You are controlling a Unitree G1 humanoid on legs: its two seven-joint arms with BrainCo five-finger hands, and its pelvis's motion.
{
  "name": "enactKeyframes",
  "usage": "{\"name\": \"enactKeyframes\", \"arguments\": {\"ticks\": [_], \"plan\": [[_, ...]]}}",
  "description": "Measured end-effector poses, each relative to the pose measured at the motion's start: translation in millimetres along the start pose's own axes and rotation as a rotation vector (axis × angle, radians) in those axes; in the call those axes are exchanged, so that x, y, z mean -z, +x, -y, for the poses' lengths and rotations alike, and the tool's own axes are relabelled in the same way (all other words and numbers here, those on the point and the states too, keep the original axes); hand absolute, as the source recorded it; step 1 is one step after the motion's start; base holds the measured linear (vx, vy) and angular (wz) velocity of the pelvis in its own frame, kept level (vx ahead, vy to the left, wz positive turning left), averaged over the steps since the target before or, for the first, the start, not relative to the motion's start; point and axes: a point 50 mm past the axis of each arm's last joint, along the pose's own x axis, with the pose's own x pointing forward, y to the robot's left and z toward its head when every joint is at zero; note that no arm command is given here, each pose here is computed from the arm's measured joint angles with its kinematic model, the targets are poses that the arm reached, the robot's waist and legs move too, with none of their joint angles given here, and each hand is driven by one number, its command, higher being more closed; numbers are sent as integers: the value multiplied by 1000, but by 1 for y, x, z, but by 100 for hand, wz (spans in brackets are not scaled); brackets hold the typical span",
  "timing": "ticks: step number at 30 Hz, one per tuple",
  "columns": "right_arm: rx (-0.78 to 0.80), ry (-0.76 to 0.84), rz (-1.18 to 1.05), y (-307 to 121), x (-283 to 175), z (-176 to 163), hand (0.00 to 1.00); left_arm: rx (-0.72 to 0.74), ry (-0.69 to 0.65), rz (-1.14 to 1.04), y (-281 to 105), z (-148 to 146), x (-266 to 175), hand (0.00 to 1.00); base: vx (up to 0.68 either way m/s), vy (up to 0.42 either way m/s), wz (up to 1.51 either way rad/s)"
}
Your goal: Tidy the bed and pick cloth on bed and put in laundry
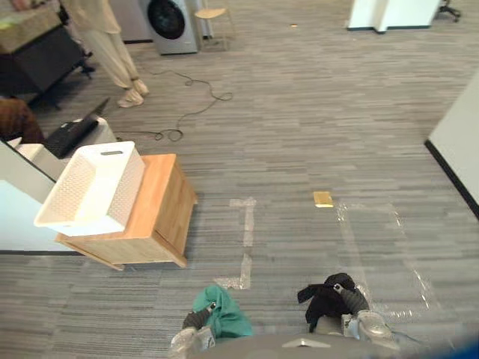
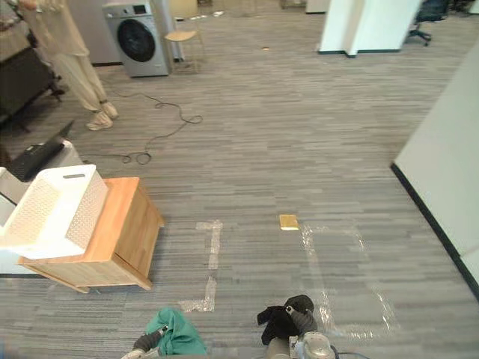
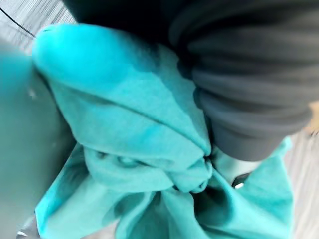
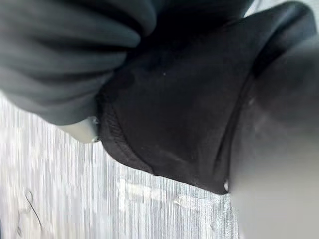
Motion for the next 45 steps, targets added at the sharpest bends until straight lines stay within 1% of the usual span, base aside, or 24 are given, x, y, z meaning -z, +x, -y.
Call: {"name": "enactKeyframes", "arguments": {"ticks": [2,6,8,11,13,15,17,21,22,24,26,27,29,30,31,33,35,39,42,45], "plan": [[-12,-20,-13,1,0,-2,100,-5,-23,25,0,-2,-3,100,412,-345,57],[-14,-24,-89,0,10,1,100,6,-3,46,2,0,-13,100,289,-158,58],[2,-33,-91,0,11,6,100,27,44,39,4,4,-17,100,304,-72,97],[30,-2,-90,0,12,10,100,34,105,17,8,7,-24,100,371,-16,203],[39,-17,-106,-2,16,10,100,1,102,-9,8,-1,-21,100,312,-7,140],[11,-49,-92,1,9,-1,100,-48,65,-13,9,-12,-26,100,352,-59,74],[11,-60,-63,4,0,-1,100,-64,77,-35,6,-19,-20,100,347,-14,63],[32,-59,-65,1,4,8,100,-53,132,-56,8,-11,-19,100,391,-186,122],[47,-75,-42,1,-1,13,100,-47,147,-54,9,-8,-20,100,395,-315,124],[52,-83,-8,2,-8,15,100,-55,155,-54,9,-8,-20,100,256,-389,141],[37,-67,-8,2,-6,7,100,-59,198,-42,11,-11,-29,100,193,-432,167],[20,-41,-44,0,4,-1,100,-71,204,-42,12,-14,-31,100,208,-433,144],[52,-16,-60,-1,7,9,100,-56,186,-38,12,-9,-30,100,209,-327,117],[64,-31,-50,-1,5,17,100,-49,138,-49,10,-2,-21,100,171,-96,82],[82,-40,-40,-1,3,25,100,-55,108,-65,8,-2,-13,100,178,-69,59],[43,-84,-24,1,-2,16,100,-105,39,-47,6,-10,-12,100,183,-143,5],[9,-99,-10,2,-5,5,100,-125,9,-22,6,-15,-15,100,118,-164,11],[-16,-90,-32,0,2,-6,100,-146,9,29,6,-19,-23,100,92,-127,44],[4,-98,-53,-2,8,2,100,-150,0,60,5,-16,-25,100,97,-101,36],[30,-105,-63,0,5,14,100,-144,0,36,3,-9,-13,100,142,37,16]]}}
